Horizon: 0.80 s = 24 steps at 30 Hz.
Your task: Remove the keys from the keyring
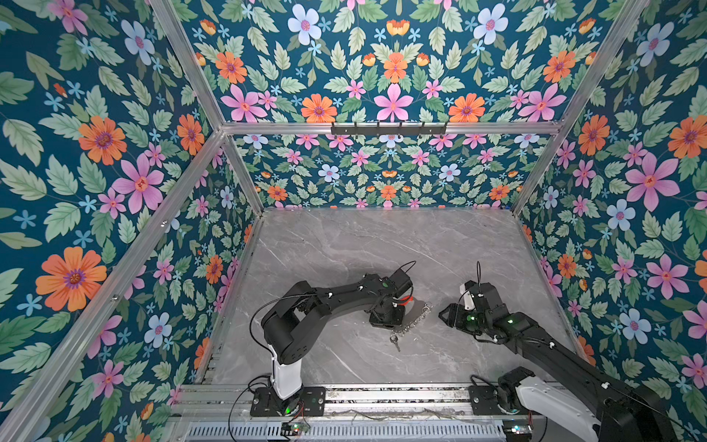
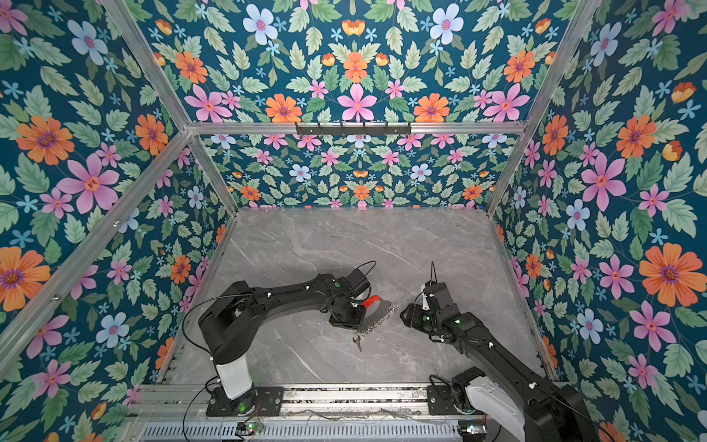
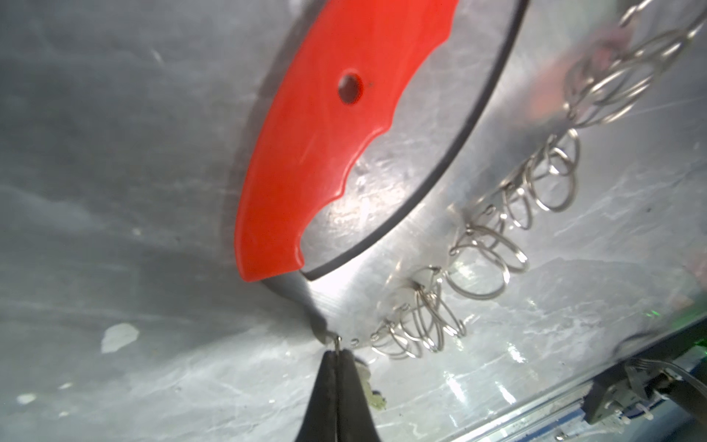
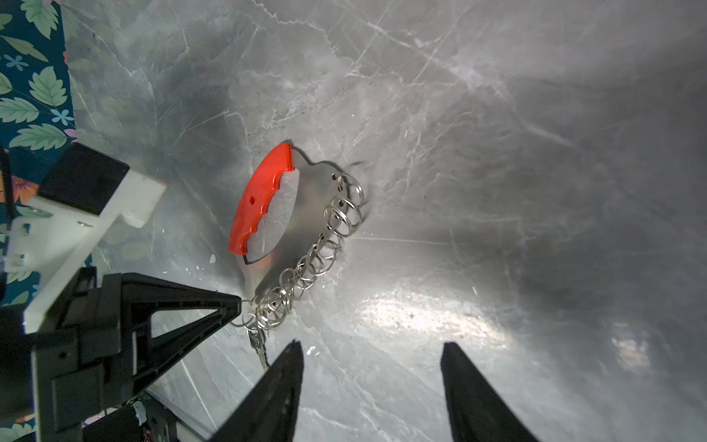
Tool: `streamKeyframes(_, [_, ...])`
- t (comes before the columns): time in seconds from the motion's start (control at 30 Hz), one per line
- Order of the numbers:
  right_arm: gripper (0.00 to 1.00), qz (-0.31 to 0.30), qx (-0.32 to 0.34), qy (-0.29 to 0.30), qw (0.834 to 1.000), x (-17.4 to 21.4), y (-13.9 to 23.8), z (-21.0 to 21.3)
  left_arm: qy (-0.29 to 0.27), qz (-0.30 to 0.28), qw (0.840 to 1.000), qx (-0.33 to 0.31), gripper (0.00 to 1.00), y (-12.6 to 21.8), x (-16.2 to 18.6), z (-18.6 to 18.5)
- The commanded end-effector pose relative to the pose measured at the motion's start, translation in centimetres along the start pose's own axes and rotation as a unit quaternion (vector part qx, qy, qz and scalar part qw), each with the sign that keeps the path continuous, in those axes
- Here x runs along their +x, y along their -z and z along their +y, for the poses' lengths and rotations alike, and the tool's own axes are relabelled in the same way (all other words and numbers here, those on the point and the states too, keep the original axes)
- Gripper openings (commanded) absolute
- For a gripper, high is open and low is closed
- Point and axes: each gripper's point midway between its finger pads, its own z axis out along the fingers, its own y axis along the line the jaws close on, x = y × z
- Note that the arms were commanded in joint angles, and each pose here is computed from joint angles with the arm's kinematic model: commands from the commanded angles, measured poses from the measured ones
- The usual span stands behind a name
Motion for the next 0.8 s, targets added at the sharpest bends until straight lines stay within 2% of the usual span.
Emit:
streamKeyframes(0.0, [0.59, -0.002, -0.002, 0.008, 1.0, -0.2, 0.1, 0.3, -0.001, -0.004, 1.0, 0.009, 0.0, 0.1, 0.0, -0.3])
streamKeyframes(0.2, [0.66, 0.003, -0.041, 0.02, 0.999, -0.5, 0.0, 1.9, -0.003, -0.011, 1.0, 0.017, 0.0, 0.5, -0.2, -0.6])
streamKeyframes(0.37, [0.67, -0.037, -0.102, 0.065, 0.992, -1.6, 1.3, 4.4, 0.0, -0.051, 0.998, 0.038, 0.0, 2.9, -2.3, -1.6])
streamKeyframes(0.47, [0.61, -0.075, -0.135, 0.1, 0.983, -2.7, 2.7, 6.0, 0.017, -0.074, 0.995, 0.058, 0.0, 4.6, -3.6, -1.7])
streamKeyframes(0.6, [0.42, -0.099, -0.181, 0.145, 0.968, -3.5, 4.0, 8.4, 0.045, -0.083, 0.992, 0.089, 0.0, 6.2, -4.5, -1.6])
streamKeyframes(0.77, [0.36, -0.114, -0.246, 0.193, 0.943, -3.8, 5.3, 11.5, 0.07, -0.08, 0.986, 0.125, 0.0, 7.9, -5.2, -2.1])
